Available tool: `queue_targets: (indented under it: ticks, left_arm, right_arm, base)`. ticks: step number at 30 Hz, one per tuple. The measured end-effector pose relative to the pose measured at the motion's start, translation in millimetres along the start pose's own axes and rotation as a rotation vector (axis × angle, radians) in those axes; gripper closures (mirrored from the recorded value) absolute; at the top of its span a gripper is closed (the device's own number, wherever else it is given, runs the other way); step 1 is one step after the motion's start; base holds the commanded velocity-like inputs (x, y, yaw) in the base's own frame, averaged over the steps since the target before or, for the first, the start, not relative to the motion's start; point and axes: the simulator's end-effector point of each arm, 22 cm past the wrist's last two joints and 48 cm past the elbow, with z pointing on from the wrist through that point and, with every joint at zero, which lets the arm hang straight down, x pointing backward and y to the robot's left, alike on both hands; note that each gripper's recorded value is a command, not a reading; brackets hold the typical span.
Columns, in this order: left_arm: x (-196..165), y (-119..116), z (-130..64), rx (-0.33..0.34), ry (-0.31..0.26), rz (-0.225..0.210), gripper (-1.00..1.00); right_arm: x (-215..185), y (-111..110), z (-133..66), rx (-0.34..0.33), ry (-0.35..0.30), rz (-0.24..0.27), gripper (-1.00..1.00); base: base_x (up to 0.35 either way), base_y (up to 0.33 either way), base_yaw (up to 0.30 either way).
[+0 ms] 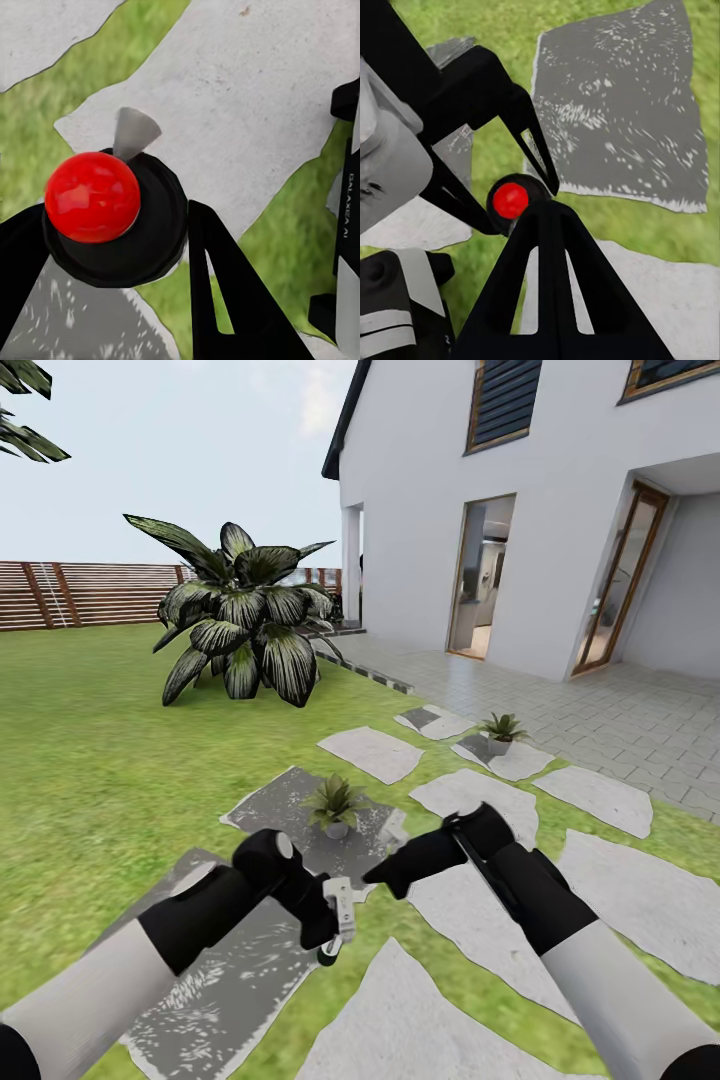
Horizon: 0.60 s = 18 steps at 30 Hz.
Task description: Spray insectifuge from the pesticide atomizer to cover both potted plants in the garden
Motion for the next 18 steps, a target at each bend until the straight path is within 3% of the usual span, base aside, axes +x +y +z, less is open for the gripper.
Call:
queue_targets:
  ticks: [8, 18]
  left_arm:
    - [-1.0, 1.9, 0.7, -0.013, 0.011, 0.007, 1.0]
    - [-26.5, -1.8, 1.0, -0.01, -0.02, 0.033, 1.0]
  right_arm:
    - [-1.4, 1.7, 1.4, -0.003, -0.001, -0.002, 1.0]
    - [-1.3, 2.0, 1.5, -0.004, -0.001, -0.002, 1.0]
  base:
    - [0.0, 0.0, 0.0]
    - [0.0, 0.0, 0.0]
